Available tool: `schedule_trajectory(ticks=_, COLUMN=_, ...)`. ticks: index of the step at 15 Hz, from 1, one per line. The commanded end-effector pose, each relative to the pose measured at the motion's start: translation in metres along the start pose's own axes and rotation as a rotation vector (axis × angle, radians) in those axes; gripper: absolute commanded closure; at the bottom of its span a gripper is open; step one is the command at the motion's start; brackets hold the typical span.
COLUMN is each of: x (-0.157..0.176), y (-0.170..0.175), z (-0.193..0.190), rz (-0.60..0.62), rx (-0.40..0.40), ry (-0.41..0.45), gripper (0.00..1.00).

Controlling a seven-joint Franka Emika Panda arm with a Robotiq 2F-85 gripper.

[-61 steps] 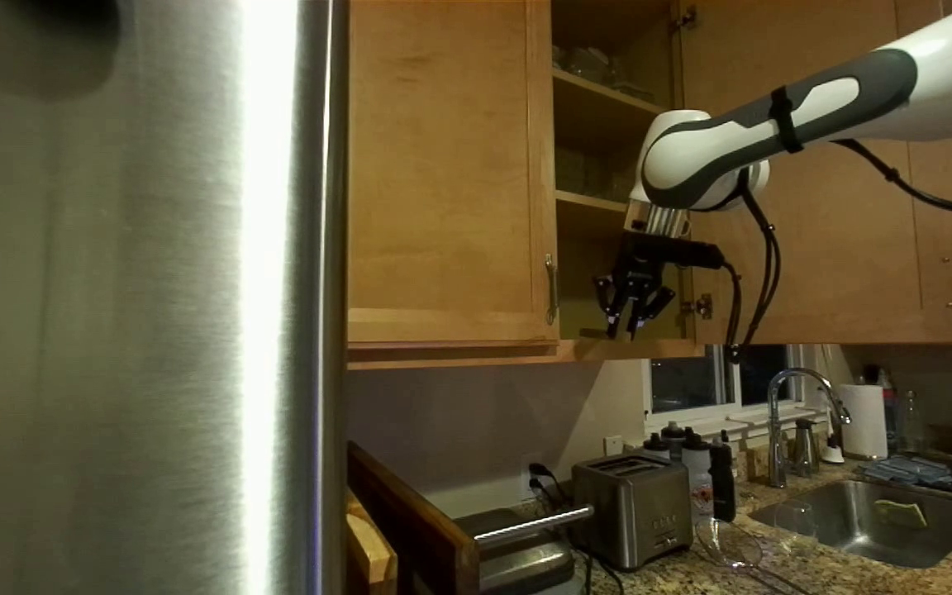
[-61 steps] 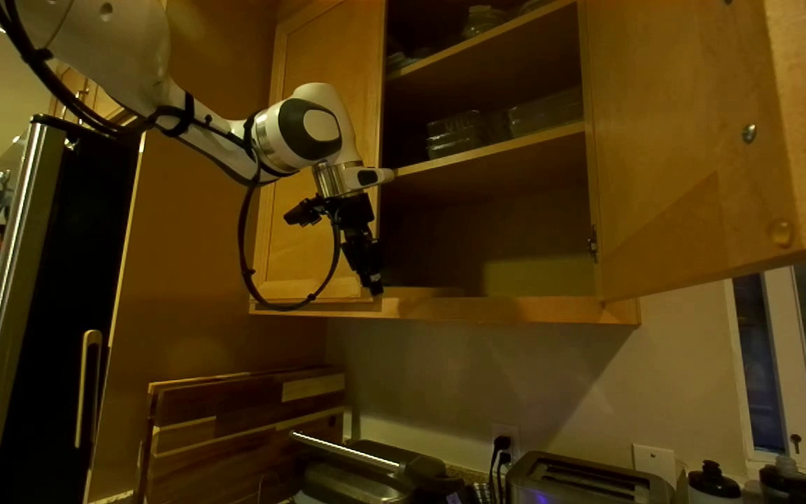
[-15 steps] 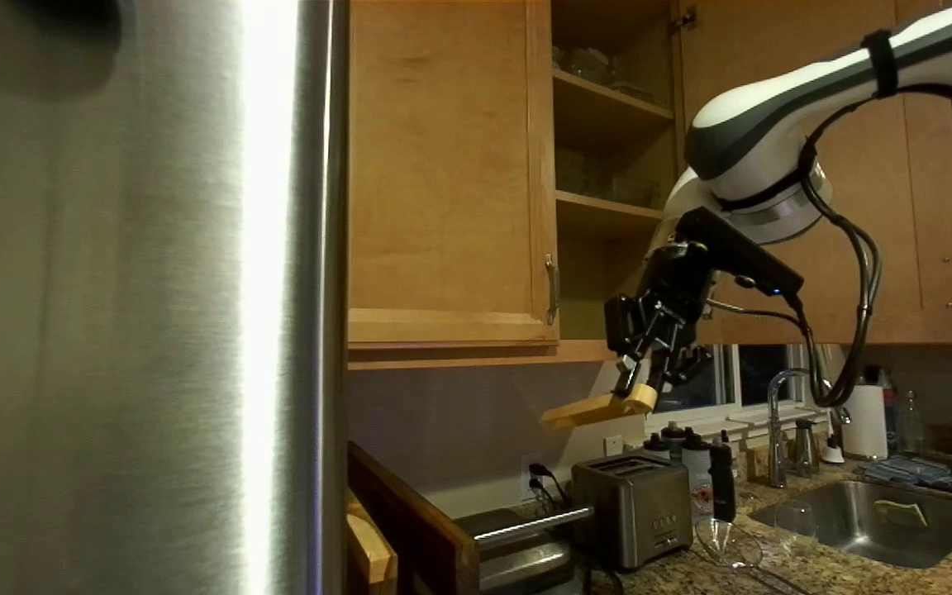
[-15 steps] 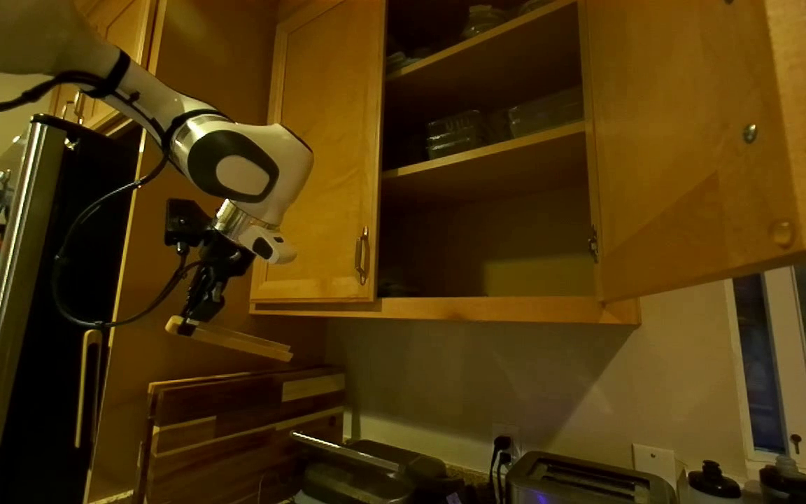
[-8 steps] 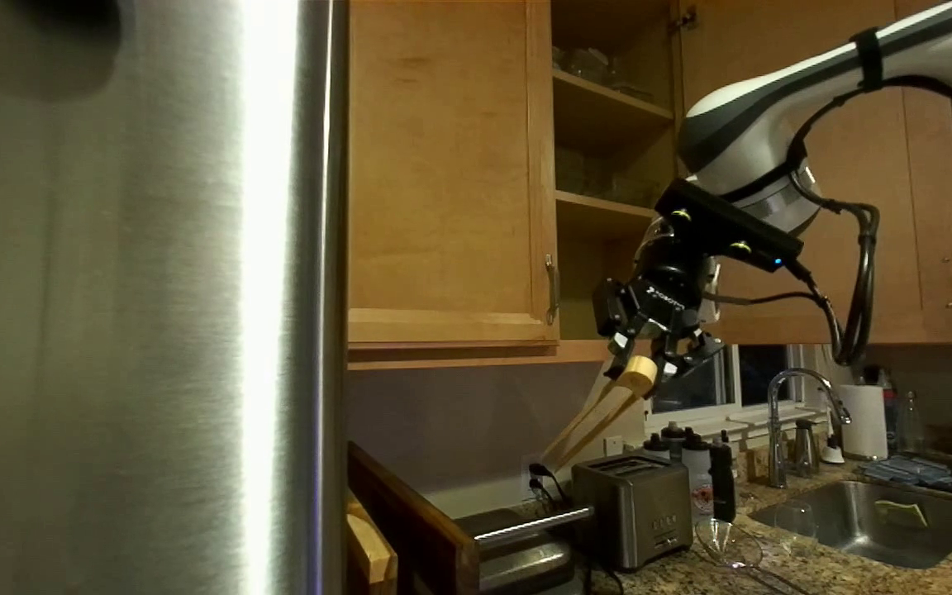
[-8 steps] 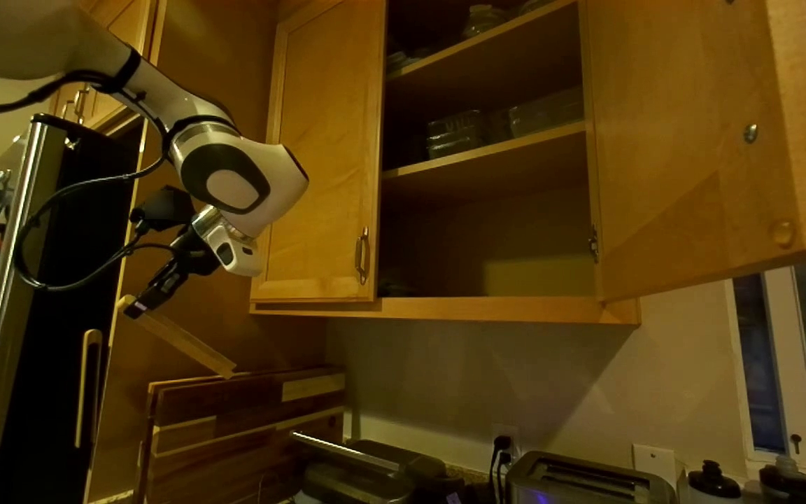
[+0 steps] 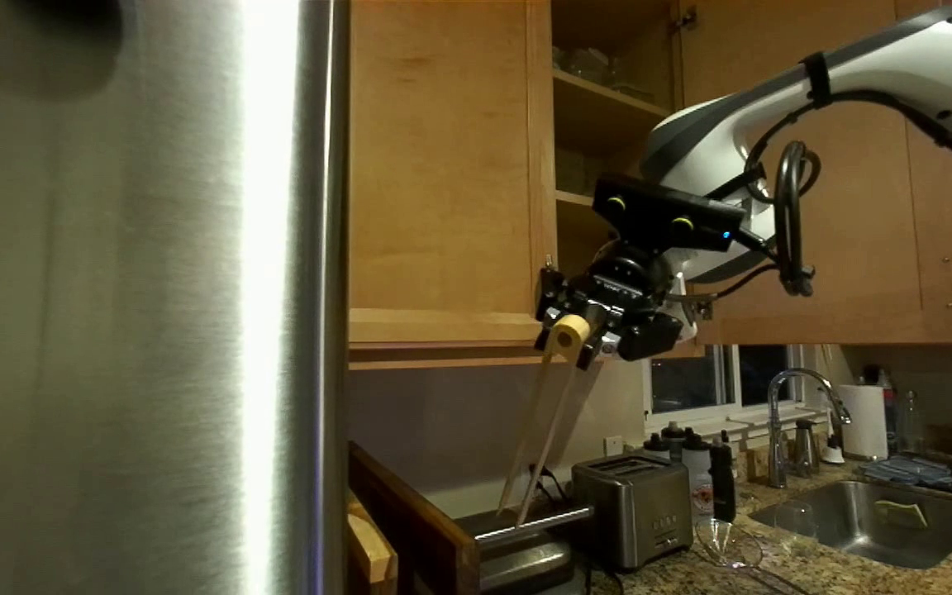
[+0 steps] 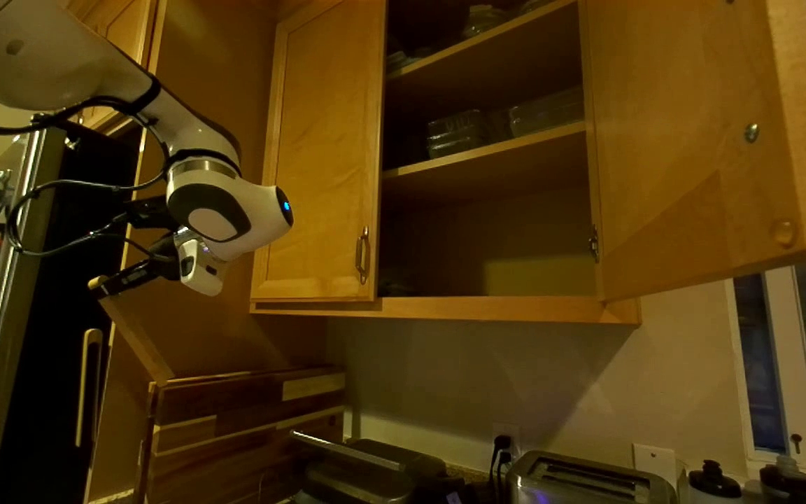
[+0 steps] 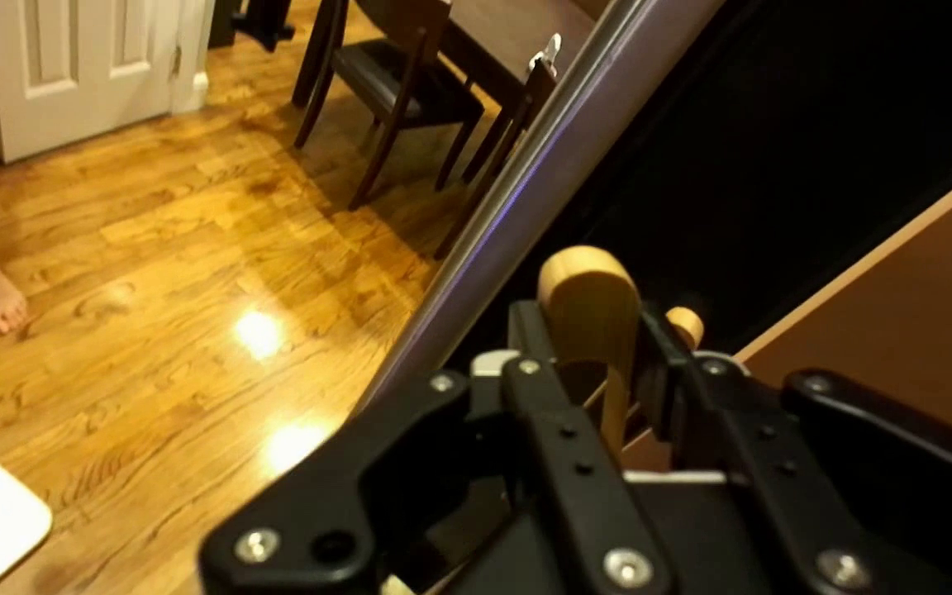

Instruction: Remove the fridge magnet from the bottom shelf of the open overhead cabinet, put the magnet on the left side of the fridge, and then close the cabinet door

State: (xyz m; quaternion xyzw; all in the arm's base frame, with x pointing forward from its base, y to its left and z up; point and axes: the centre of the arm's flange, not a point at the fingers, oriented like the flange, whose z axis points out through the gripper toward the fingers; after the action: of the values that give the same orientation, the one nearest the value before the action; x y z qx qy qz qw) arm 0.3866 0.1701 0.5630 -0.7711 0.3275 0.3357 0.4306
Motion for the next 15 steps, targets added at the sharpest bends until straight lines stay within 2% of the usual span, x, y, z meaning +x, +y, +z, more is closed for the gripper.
schedule_trajectory(ticks=1, x=-0.006, y=-0.006, z=0.022, rz=0.132, rx=0.031, ry=-0.128, gripper=0.93)
schedule_trajectory(ticks=2, x=-0.008, y=-0.006, z=0.025, rz=0.134, rx=0.010, ry=-0.142, gripper=0.93)
schedule_trajectory(ticks=3, x=0.001, y=-0.007, z=0.019, rz=0.082, rx=0.016, ry=-0.087, gripper=0.93)
schedule_trajectory(ticks=4, x=0.003, y=-0.007, z=0.022, rz=0.085, rx=0.011, ry=-0.092, gripper=0.71)
schedule_trajectory(ticks=12, x=0.005, y=-0.007, z=0.021, rz=0.087, rx=0.012, ry=-0.092, gripper=0.71)
schedule_trajectory(ticks=13, x=0.005, y=-0.007, z=0.021, rz=0.087, rx=0.012, ry=-0.092, gripper=0.93)
schedule_trajectory(ticks=15, x=-0.002, y=-0.006, z=0.029, rz=0.114, rx=0.033, ry=-0.137, gripper=0.93)
